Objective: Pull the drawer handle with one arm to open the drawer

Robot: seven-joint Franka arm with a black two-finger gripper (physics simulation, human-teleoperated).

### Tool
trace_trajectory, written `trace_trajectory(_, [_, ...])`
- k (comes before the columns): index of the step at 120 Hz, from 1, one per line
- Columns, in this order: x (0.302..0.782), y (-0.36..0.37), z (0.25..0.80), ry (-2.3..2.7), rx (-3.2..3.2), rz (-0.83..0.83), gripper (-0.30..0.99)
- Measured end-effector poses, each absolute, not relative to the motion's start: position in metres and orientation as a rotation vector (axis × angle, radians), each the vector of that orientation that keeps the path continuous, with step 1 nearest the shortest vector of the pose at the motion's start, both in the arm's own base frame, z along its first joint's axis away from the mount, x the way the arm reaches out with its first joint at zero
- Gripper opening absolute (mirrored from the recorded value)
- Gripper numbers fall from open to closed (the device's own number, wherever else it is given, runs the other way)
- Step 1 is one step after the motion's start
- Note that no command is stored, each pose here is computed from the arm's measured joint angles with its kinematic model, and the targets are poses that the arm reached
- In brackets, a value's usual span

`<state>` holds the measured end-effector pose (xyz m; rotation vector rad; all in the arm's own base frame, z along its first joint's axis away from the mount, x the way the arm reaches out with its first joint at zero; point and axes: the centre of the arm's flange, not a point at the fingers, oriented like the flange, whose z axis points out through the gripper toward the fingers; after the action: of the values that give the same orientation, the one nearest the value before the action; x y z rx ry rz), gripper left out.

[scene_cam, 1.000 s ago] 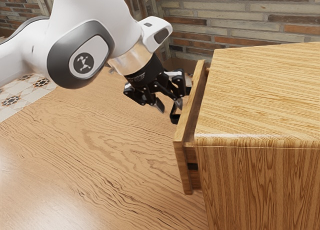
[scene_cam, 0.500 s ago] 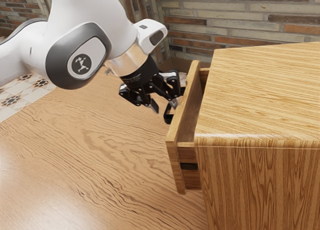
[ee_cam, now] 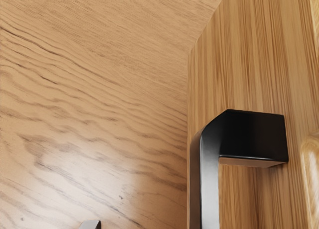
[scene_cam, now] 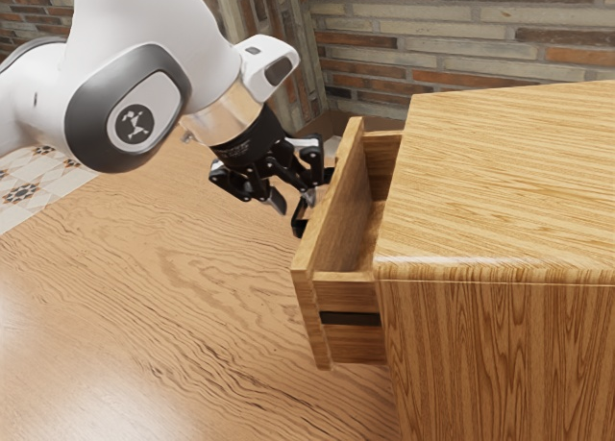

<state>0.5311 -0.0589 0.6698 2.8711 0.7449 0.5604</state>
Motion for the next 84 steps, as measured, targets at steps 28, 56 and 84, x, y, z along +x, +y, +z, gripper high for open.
trace_trajectory(28, [0.53, -0.045, 0.669, 0.779, 2.878, 0.565, 0.26])
trace_trajectory(56, [0.527, -0.032, 0.671, 0.817, 2.874, 0.573, 0.26])
trace_trajectory(84, [0.52, -0.023, 0.667, 0.854, 2.877, 0.566, 0.26])
